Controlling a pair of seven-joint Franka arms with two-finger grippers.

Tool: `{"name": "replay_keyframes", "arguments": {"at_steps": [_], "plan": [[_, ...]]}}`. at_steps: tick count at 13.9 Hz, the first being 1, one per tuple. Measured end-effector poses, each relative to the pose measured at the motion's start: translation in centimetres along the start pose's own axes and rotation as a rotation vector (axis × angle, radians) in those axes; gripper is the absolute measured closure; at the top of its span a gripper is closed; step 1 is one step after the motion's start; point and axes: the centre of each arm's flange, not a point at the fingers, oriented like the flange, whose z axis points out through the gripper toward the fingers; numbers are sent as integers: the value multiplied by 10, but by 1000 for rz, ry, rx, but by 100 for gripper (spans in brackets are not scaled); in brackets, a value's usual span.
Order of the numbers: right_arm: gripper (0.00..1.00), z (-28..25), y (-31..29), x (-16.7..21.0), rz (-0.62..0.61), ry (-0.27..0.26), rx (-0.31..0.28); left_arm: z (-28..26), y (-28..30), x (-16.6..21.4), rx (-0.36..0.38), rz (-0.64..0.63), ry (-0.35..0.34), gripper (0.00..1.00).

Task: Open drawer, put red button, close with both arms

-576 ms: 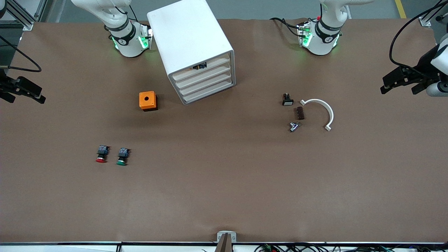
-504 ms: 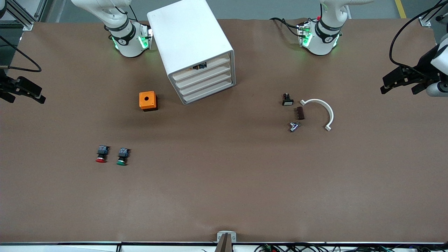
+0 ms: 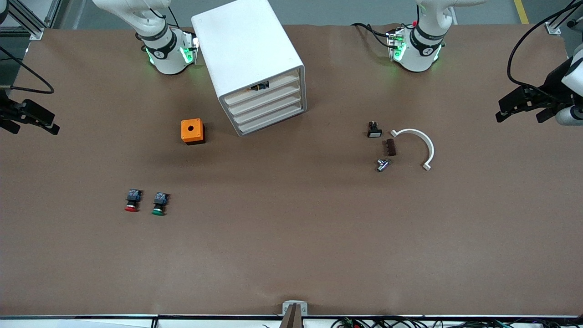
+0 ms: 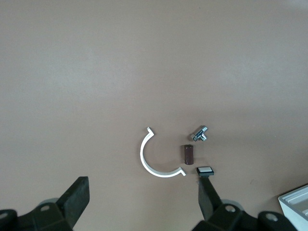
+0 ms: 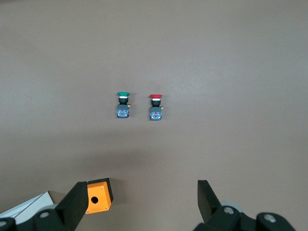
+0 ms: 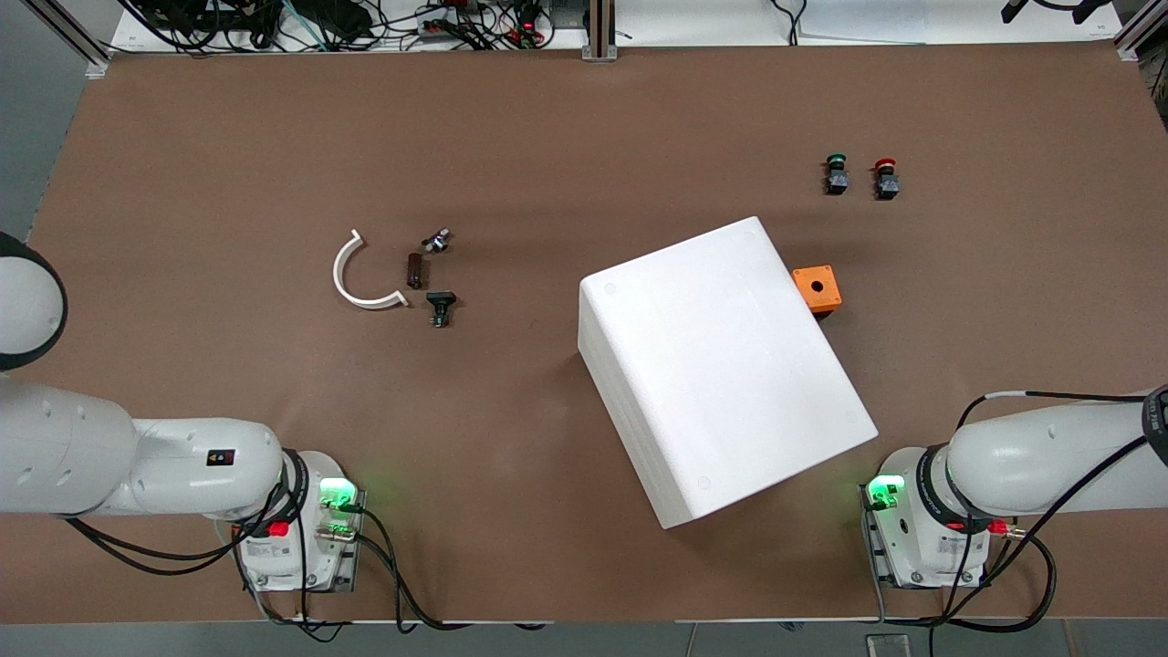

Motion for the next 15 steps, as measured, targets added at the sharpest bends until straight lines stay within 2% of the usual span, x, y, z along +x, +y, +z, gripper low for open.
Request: {"name": "replay_keyframes", "arguments": {"at_steps": [3,8,12,15], "plan": [[0,5,0,1,-1,-10,0,3,-1,-1,0,-2,-19,0],[0,48,-3,21,-3,-22,-7,47,1,15,0,2,-112,0],[0,99,-2,33,-2,-30,-14,114,18,36,2,-2,-230,0],[0,147,-1,37,-1,-13,-19,168,48,46,12,-44,-321,0]]}}
